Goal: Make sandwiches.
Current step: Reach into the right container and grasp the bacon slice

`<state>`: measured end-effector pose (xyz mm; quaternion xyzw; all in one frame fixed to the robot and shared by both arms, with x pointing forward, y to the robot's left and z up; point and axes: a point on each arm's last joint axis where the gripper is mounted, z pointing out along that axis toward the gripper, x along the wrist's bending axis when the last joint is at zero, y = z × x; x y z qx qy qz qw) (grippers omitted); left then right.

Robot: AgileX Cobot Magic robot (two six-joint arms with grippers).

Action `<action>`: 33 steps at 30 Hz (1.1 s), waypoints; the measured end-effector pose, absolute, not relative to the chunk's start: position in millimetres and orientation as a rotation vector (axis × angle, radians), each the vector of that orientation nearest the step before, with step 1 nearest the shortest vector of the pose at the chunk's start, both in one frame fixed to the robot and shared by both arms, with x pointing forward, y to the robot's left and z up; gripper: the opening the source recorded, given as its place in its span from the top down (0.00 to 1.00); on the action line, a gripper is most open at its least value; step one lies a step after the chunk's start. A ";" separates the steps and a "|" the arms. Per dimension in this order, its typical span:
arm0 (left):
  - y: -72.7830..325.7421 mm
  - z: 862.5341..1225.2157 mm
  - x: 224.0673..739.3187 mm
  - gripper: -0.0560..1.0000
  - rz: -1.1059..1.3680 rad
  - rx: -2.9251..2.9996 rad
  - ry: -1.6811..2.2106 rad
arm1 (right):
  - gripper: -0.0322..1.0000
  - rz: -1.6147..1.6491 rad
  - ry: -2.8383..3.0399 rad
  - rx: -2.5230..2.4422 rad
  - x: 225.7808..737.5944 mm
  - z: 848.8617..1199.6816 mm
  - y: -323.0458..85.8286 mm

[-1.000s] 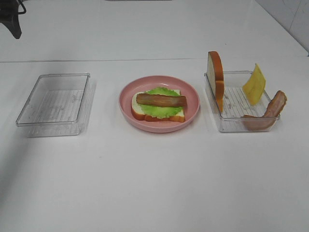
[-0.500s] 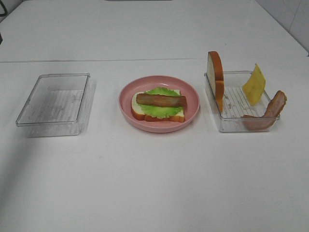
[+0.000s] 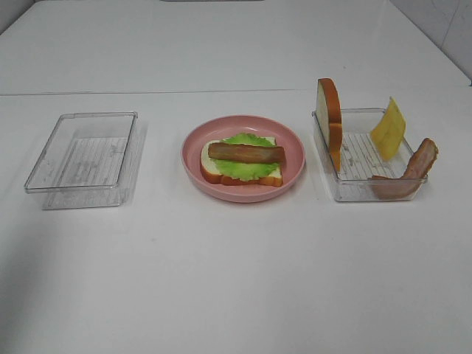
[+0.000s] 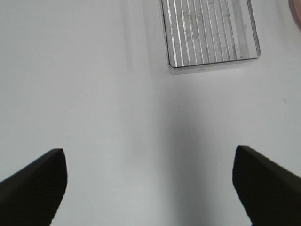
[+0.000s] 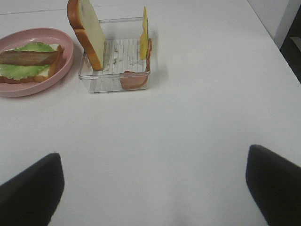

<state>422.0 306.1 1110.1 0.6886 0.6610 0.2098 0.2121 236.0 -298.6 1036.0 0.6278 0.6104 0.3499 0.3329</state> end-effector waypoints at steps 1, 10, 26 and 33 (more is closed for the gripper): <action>305.6 1108.2 410.9 0.10 0.595 1.905 1.826 | 0.02 0.914 1.594 1.640 236.0 1036.0 -298.6; 300.6 1095.3 303.2 0.10 0.819 1.743 1.654 | 0.02 0.914 1.594 1.640 236.0 1036.0 -298.6; 295.7 1061.4 229.4 0.10 0.984 1.577 1.480 | 0.02 0.914 1.594 1.640 236.0 1036.0 -298.6; 295.1 1056.9 229.2 0.10 0.957 1.595 1.496 | 0.02 0.914 1.594 1.640 236.0 1036.0 -298.6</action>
